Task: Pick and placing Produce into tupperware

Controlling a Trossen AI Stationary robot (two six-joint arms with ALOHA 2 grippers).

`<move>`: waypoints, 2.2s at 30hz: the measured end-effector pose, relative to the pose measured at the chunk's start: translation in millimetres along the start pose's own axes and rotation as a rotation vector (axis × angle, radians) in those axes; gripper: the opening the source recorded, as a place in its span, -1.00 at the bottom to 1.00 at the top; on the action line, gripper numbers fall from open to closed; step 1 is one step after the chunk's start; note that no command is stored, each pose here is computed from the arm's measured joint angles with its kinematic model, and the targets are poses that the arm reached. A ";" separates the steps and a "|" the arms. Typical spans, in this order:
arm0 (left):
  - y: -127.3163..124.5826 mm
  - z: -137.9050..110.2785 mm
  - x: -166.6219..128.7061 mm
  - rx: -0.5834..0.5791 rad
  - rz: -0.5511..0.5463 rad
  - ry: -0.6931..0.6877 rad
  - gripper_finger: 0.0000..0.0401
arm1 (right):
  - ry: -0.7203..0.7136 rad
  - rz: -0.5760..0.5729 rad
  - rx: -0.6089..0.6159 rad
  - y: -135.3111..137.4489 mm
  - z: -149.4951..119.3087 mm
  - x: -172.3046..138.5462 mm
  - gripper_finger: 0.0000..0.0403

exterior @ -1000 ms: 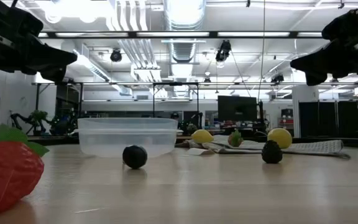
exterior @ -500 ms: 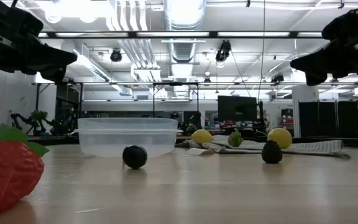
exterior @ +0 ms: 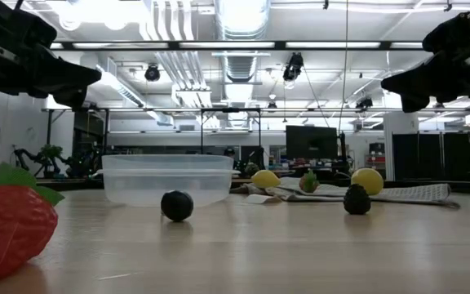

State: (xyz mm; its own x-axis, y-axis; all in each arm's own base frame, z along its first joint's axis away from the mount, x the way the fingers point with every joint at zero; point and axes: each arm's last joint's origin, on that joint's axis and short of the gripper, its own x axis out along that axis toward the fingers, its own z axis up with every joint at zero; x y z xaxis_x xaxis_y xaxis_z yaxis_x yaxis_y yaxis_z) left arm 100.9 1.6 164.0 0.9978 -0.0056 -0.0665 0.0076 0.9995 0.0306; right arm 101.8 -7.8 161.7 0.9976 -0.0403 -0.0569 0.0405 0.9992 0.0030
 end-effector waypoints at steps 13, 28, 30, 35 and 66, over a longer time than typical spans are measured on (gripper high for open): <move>0.0 -0.1 0.0 0.000 0.000 0.000 -1.00 | 0.000 0.000 0.000 0.0 -0.1 0.0 -0.96; 0.0 -0.1 0.0 0.000 0.000 0.000 -1.00 | 0.000 0.000 0.000 0.0 -0.1 0.0 -0.96; 0.0 0.0 0.0 0.000 0.000 0.000 -1.00 | 0.000 0.000 0.000 0.0 -0.1 0.0 -0.96; 0.0 0.0 0.0 0.000 0.000 0.000 -1.00 | 0.000 0.000 0.000 0.0 0.0 0.0 -0.96; 1.4 7.8 -0.3 0.034 0.043 -0.082 -1.00 | -0.169 -0.022 0.020 -0.7 20.9 0.0 -0.62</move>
State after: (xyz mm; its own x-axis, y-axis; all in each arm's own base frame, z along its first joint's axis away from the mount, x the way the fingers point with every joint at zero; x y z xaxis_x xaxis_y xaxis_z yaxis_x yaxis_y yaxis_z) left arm 101.1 2.7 171.8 0.9993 0.0336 0.0172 -0.0346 0.9972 0.0658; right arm 102.9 -8.5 182.6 0.9917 -0.0642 0.1116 0.0620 0.9978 0.0235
